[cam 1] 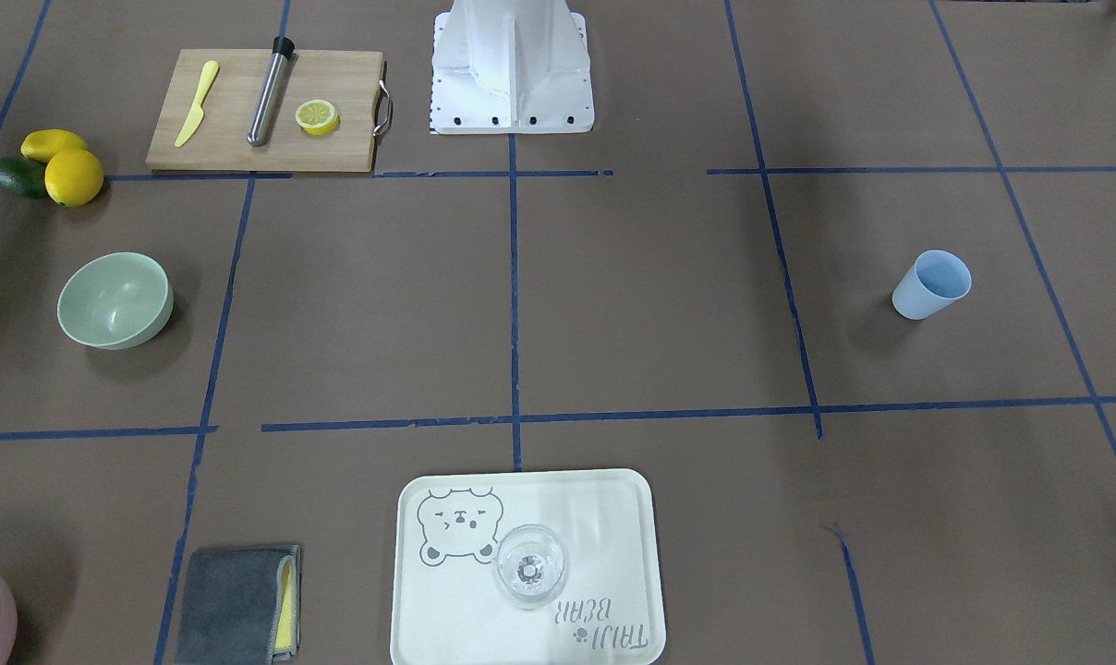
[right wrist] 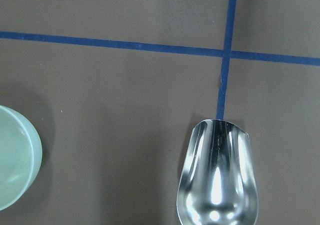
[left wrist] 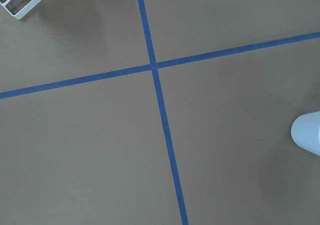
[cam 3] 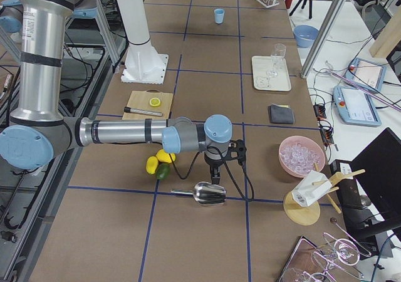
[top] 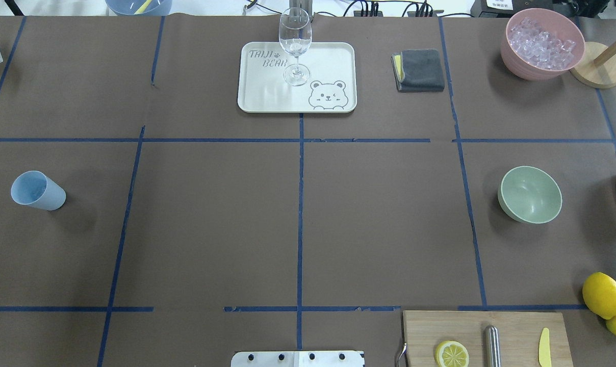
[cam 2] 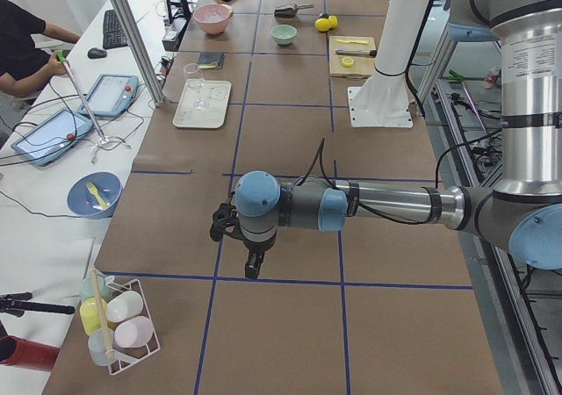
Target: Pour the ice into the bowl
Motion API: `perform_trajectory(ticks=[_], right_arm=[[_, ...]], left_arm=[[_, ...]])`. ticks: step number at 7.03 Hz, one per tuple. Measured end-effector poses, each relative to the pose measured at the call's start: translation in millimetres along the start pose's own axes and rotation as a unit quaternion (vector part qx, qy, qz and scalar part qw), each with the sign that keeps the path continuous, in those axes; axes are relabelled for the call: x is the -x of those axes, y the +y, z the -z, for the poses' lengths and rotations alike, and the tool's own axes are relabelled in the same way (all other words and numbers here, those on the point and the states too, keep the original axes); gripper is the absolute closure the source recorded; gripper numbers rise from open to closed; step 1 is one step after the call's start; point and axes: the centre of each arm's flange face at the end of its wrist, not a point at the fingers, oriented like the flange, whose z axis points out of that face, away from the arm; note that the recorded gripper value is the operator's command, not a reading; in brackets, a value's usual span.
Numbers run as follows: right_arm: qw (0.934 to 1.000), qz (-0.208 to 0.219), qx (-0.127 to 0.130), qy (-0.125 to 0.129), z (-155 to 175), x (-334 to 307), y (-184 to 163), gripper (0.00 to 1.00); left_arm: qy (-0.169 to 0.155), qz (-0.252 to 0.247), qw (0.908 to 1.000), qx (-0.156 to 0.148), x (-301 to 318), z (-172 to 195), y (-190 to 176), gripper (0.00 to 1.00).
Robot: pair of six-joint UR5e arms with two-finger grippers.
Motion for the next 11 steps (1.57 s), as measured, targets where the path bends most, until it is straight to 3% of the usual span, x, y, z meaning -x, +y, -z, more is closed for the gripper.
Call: perform_trajectory(ticks=[6, 11], right_arm=[[0.9999, 0.007, 0.005, -0.008, -14, 33, -13, 0.01], [0.9976, -0.033, -0.013, -0.060, -87, 119, -11, 0.06]], left_arm=[[0.002, -0.010, 0.9999, -0.009, -8, 8, -3, 0.00], [-0.002, -0.040, 0.9985, -0.036, -10, 9, -8, 0.00]])
